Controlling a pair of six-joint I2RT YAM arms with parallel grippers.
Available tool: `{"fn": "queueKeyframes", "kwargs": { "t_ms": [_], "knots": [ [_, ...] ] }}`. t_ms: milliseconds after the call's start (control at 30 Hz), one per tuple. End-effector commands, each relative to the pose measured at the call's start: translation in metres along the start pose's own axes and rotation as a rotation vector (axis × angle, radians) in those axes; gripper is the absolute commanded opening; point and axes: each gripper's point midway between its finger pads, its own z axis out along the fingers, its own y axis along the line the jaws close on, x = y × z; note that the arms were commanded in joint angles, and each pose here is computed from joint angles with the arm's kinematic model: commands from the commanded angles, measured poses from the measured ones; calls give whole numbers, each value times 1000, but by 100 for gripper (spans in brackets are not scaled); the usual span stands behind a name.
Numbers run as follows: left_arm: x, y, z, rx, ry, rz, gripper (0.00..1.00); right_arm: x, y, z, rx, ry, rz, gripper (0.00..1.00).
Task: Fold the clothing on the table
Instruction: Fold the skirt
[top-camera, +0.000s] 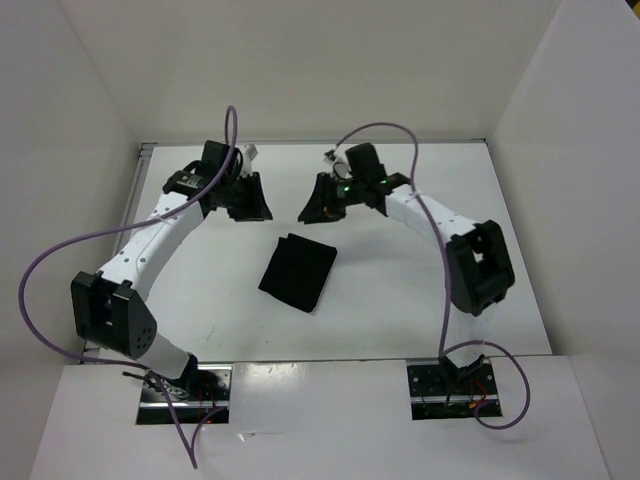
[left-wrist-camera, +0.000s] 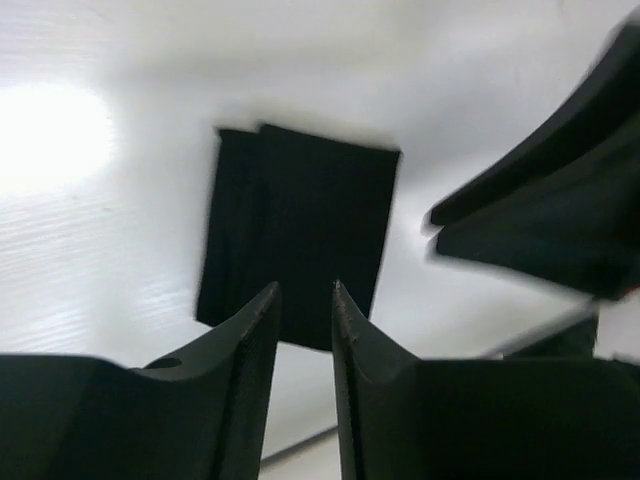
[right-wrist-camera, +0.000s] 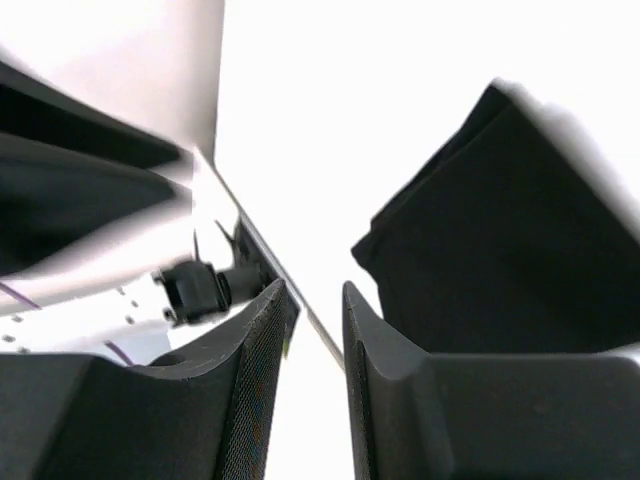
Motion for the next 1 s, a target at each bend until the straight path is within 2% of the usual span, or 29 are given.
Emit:
{"fn": "queueKeyframes", "kwargs": {
  "t_ms": [0,67,167,267,367,433,500,633,800,900,967],
  "knots": [
    [49,-32,9,211,175,72,34,-22,12,-55,43,-141,-55,35],
    [74,-39,20,293,252,63,33,-24,-6,-71,87,-161,-15,35],
    [86,-58,34,421,298,78,33,-18,-18,-86,119,-178,23,35],
    [96,-51,57,414,351,62,33,-16,-26,-90,138,-182,43,35],
    [101,-20,84,277,371,19,27,-13,-30,-93,147,-180,58,36],
    [109,16,96,137,383,-52,25,-12,-29,-96,157,-188,58,36],
    [116,43,101,15,375,-66,25,-7,-31,-99,170,-190,63,36],
    [144,81,111,-149,440,-72,25,-7,-33,-106,189,-209,68,36],
    [171,94,123,-213,512,-40,25,-8,-32,-125,208,-257,71,36],
    [166,99,123,-253,495,-38,25,-4,-31,-138,226,-282,63,37],
    [148,97,114,-259,435,-32,25,-3,-30,-152,238,-314,69,37]
  ]
}}
